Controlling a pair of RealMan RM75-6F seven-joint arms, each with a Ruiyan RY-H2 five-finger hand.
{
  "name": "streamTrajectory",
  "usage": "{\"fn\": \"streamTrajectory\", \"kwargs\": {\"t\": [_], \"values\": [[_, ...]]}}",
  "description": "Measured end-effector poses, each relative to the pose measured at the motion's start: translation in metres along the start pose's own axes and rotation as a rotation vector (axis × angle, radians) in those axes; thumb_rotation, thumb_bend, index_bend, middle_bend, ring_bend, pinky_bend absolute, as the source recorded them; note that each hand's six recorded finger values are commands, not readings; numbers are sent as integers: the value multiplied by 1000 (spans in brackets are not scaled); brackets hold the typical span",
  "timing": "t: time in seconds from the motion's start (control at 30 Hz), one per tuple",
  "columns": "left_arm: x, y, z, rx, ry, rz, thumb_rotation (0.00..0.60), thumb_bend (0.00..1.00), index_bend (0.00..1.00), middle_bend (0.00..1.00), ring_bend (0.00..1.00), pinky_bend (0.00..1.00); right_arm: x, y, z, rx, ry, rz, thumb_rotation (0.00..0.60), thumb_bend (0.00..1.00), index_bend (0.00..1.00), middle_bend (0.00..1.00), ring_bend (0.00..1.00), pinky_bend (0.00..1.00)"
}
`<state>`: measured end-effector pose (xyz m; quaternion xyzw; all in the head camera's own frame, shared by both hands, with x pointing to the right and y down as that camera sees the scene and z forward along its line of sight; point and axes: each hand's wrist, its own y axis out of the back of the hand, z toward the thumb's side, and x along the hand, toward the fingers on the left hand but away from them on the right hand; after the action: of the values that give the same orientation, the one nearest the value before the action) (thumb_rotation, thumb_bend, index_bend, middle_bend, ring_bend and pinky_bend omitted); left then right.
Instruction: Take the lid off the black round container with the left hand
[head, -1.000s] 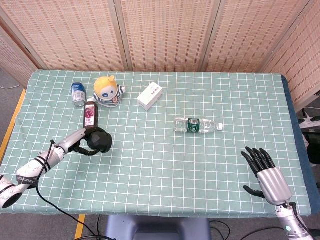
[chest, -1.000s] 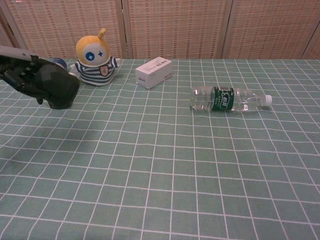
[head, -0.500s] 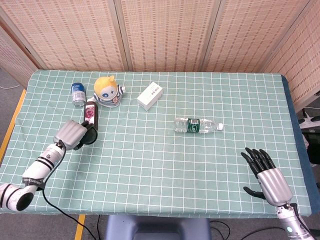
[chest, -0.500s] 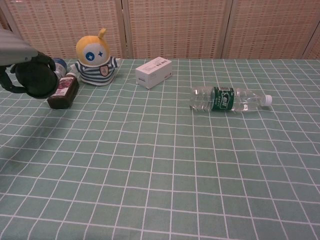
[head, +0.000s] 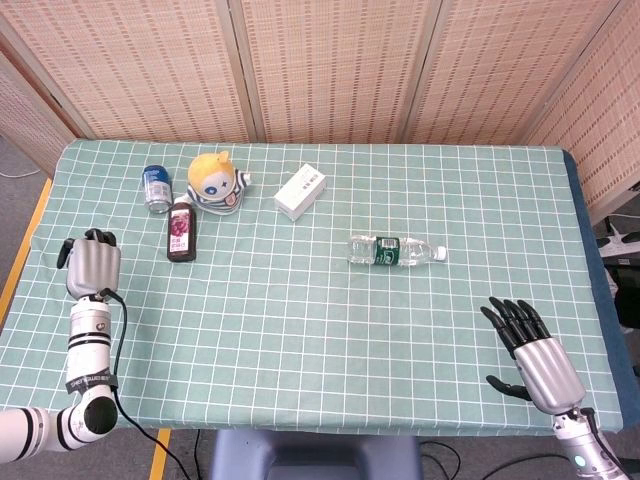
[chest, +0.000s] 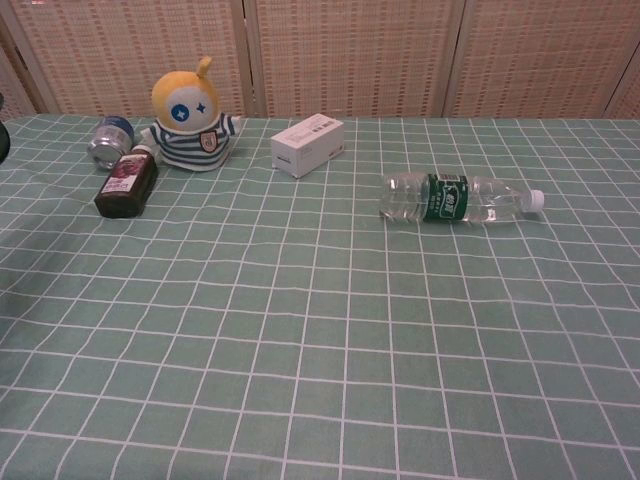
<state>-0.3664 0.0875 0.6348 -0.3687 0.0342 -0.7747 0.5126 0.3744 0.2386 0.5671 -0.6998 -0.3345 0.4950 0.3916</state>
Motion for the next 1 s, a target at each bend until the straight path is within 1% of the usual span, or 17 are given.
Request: {"fn": "streamTrajectory", "kwargs": {"t": [0.07,0.1,0.17,0.27,0.3,0.47,0.5,0.57,0.6,0.67,0.7,0.77,0.8,0.9,0.97,1.0], "values": [[0,1,10,-76,-65,-2,600,348,810,830,594,643,0,0,0,0,-1,0,600,0,0,0,0,0],[0,2,16,-135,-112,-4,600,347,810,830,594,641,0,0,0,1,-2,0,600,0,0,0,0,0],[-1,5,24,-227,-177,-5,600,347,811,831,594,634,0,-1,0,1,-2,1,600,0,0,0,0,0],[-3,10,33,-390,-274,-8,600,347,806,824,595,630,-1,-2,0,-5,-2,5,600,0,0,0,0,0],[-4,12,37,-458,-310,-12,600,348,804,821,594,631,-1,-2,0,-10,-1,9,600,0,0,0,0,0],[-9,23,45,-730,-436,-19,600,347,794,807,593,623,0,-3,1,-19,2,17,600,0,0,0,0,0],[-10,24,47,-796,-465,-26,600,347,794,807,592,617,0,-3,1,-18,1,13,600,0,0,0,0,0],[-13,26,50,-888,-514,-44,600,346,796,809,591,599,0,-2,1,-12,1,9,600,0,0,0,0,0],[-15,26,54,-937,-550,-59,600,345,797,810,591,595,0,-3,1,-10,1,9,600,0,0,0,0,0],[-18,24,61,-970,-615,-90,600,347,797,807,591,591,0,-4,2,-11,2,13,600,0,0,0,0,0],[-21,21,68,-969,-660,-119,600,347,796,806,591,591,0,-5,2,-12,3,17,600,0,0,0,0,0],[-25,12,77,-942,-715,-167,600,348,796,805,591,573,0,-5,2,-11,3,22,600,0,0,0,0,0],[-26,5,81,-913,-740,-196,600,347,795,804,590,554,0,-5,2,-11,2,20,600,0,0,0,0,0],[-25,-11,88,-835,-767,-227,600,347,788,798,572,392,0,-4,1,-13,0,17,600,0,0,0,0,0],[-26,-14,92,-804,-775,-219,600,347,781,790,547,282,0,-4,1,-15,0,17,600,0,0,0,0,0],[-26,-14,94,-787,-778,-207,600,347,778,787,535,260,0,-4,1,-15,0,18,600,0,0,0,0,0]]}}
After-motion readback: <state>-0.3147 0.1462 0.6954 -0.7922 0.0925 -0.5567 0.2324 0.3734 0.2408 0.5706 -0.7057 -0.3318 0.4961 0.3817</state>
